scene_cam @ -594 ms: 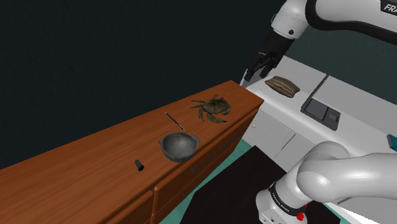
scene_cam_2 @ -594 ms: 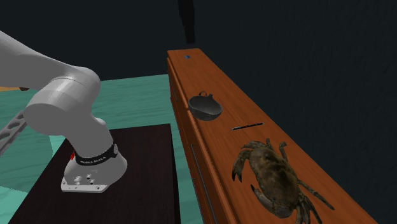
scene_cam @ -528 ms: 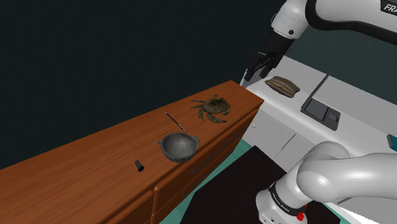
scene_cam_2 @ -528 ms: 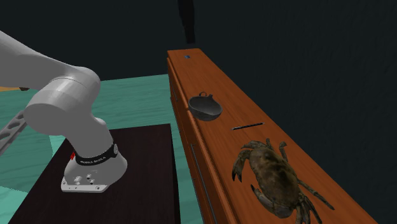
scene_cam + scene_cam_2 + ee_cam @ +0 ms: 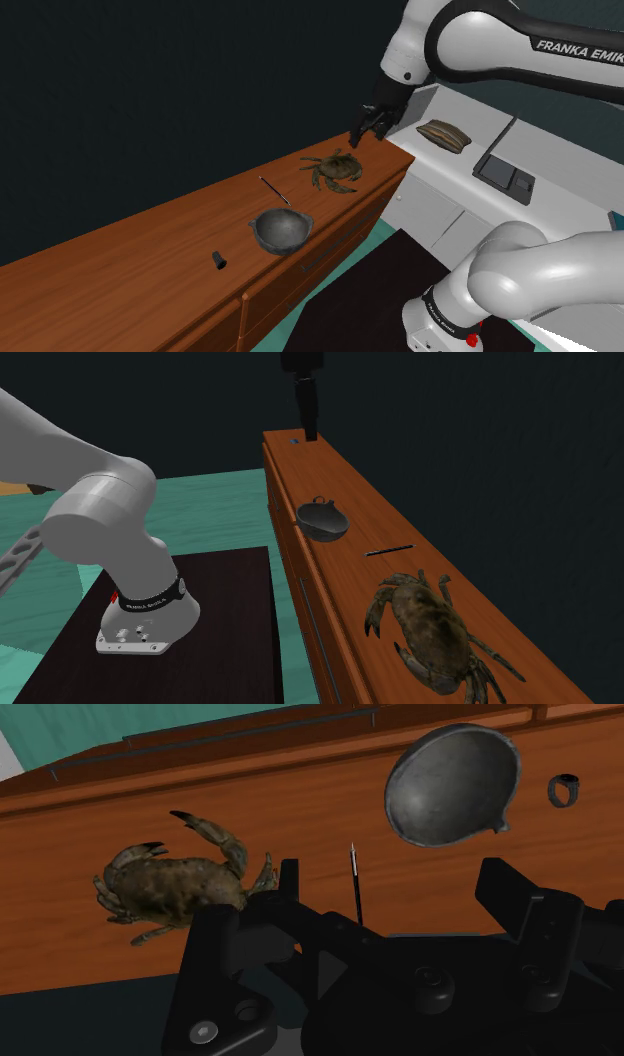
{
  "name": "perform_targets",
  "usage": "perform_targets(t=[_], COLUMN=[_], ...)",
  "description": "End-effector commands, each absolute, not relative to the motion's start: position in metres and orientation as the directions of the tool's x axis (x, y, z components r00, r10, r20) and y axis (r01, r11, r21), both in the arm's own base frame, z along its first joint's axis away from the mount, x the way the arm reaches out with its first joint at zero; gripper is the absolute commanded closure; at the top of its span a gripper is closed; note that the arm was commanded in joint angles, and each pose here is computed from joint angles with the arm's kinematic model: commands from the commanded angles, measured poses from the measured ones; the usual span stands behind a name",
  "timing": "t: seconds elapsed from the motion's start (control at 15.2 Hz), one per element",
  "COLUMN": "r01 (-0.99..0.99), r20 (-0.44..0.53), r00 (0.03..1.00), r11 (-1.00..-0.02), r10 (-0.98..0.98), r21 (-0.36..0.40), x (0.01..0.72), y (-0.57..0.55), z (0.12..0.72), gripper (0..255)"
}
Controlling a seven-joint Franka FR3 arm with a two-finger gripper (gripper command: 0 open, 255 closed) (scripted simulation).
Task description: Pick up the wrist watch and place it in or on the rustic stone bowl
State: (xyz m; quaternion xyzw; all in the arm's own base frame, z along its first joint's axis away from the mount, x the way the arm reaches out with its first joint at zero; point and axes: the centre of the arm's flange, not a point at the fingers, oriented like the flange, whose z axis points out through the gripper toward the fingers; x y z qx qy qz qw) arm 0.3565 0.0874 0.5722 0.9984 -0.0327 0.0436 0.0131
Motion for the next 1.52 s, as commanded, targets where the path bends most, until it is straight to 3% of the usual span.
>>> perform_targets(t=[0.0,1.45], r01=[-0.062,-0.001], r20=[0.08,-0.018], r00=[0.995,1.0], r11=[-0.998,-0.997], r10=[-0.059,-0.002], r21=[0.028,0.081], x=[0.365,0.445], y=[0.109,0.323], z=[0.553,0.36], gripper=[0,0])
